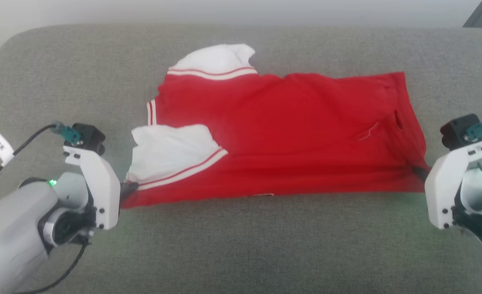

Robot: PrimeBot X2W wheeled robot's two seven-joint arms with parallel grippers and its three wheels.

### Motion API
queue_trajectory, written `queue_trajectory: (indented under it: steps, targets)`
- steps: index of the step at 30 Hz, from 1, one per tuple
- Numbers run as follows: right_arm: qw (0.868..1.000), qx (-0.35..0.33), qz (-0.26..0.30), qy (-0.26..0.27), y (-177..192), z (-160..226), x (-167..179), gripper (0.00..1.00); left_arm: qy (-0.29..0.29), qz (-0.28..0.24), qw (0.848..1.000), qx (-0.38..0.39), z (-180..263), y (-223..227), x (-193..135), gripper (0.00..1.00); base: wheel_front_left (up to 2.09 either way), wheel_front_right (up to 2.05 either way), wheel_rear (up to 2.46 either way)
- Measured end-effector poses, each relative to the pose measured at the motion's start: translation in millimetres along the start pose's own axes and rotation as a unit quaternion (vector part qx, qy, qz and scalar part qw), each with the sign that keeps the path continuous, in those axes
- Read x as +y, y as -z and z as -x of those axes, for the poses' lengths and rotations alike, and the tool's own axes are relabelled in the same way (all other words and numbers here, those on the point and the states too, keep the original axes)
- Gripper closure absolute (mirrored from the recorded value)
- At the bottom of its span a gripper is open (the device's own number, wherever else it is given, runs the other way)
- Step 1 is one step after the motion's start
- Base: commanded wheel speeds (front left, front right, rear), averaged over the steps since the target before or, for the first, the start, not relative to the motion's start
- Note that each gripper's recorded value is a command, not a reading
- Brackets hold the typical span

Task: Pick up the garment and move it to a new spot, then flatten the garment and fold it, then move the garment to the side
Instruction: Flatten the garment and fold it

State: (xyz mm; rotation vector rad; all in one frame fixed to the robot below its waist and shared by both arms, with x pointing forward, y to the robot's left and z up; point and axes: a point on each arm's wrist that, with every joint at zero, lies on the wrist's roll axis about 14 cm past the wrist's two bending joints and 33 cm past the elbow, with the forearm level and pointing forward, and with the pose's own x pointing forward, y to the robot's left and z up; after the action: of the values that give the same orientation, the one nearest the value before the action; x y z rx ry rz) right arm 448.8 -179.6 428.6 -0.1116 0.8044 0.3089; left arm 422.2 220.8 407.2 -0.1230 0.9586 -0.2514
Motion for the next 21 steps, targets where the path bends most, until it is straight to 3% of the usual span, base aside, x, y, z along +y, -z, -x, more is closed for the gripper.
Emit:
queue_trajectory:
  steps: [8, 17, 18, 19, 20, 21]
  targets:
    - [1.0, 0.025, -0.004, -0.012, 22, 19, 4, 1.0, -0.002, -0.004, 1.0, 0.014, 23, 25, -14, 1.0, 0.0, 0.0, 0.0]
    - [0.997, 0.072, -0.037, -0.019, 72, 29, 9, 1.0, 0.011, 0.023, 0.998, 0.064, 30, 77, -31, 1.0, 0.0, 0.0, 0.0]
    - [0.996, 0.074, -0.039, -0.019, 75, 29, 10, 1.0, 0.012, 0.028, 0.997, 0.068, 30, 80, -32, 0.96, 0.0, 0.0, 0.0]
    - [0.996, 0.076, -0.039, -0.018, 78, 29, 11, 1.0, 0.012, 0.029, 0.997, 0.071, 30, 82, -32, 0.82, 0.0, 0.0, 0.0]
    - [0.996, 0.077, -0.042, -0.018, 80, 29, 12, 0.94, 0.012, 0.028, 0.997, 0.073, 29, 84, -32, 0.65, 0.0, 0.0, 0.0]
    - [0.996, 0.078, -0.042, -0.017, 82, 29, 12, 0.81, 0.013, 0.027, 0.997, 0.071, 28, 83, -33, 0.12, 0.0, 0.0, 0.0]
